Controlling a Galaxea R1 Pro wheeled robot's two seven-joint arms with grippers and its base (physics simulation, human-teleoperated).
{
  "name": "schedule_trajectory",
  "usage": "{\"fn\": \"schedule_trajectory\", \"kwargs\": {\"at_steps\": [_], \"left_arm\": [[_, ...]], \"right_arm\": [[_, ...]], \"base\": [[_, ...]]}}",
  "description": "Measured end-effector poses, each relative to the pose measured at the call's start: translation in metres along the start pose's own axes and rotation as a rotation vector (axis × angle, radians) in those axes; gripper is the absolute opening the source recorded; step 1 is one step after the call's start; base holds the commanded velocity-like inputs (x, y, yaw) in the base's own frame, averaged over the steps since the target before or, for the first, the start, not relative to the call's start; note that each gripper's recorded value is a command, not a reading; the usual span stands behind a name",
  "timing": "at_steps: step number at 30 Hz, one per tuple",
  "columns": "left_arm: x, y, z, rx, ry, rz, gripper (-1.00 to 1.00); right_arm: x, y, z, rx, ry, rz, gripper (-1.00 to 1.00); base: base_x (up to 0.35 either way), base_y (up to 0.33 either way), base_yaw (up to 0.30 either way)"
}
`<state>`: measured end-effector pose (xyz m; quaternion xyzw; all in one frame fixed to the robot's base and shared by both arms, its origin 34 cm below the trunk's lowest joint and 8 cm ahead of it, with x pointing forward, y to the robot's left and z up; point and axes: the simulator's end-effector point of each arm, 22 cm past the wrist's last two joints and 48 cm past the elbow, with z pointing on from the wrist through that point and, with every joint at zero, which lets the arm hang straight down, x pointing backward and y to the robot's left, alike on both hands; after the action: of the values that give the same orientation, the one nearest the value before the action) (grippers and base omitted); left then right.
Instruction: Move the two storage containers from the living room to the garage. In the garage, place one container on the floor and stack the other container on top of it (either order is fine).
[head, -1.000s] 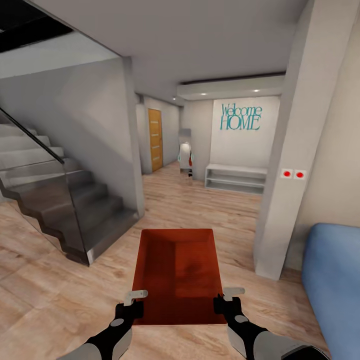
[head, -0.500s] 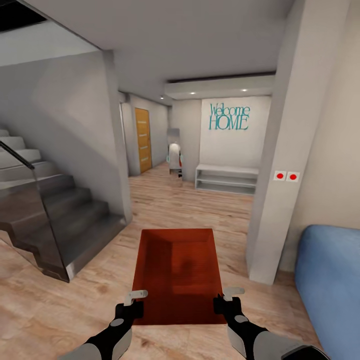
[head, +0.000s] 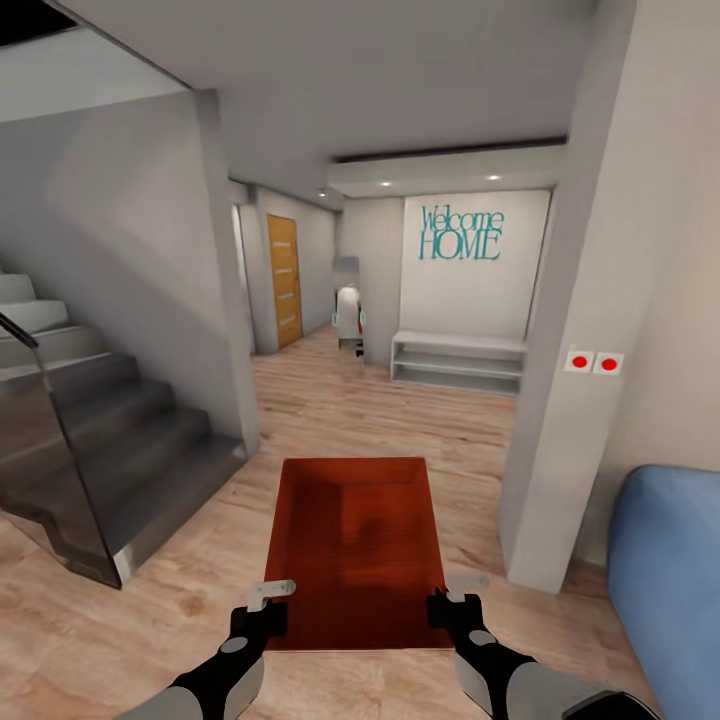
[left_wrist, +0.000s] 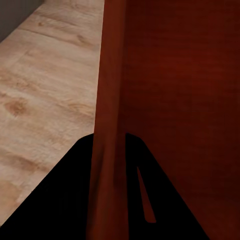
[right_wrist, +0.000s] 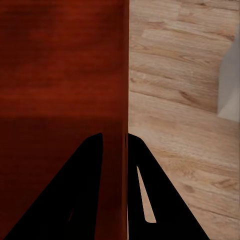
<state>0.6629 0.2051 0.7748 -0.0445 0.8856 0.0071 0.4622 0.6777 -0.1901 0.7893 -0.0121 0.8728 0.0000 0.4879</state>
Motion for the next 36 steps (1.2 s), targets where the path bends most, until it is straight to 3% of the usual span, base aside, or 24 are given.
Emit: {"fn": "schedule_trajectory", "kwargs": {"at_steps": [36], "left_arm": [[-0.0001,-0.0001,0.0000,0.000,-0.001,-0.001,-1.00]], "right_arm": [[-0.0004,-0.0001,0.0001,0.000,-0.001,-0.001,-1.00]], "base": [[0.321,0.000,0.000]]}}
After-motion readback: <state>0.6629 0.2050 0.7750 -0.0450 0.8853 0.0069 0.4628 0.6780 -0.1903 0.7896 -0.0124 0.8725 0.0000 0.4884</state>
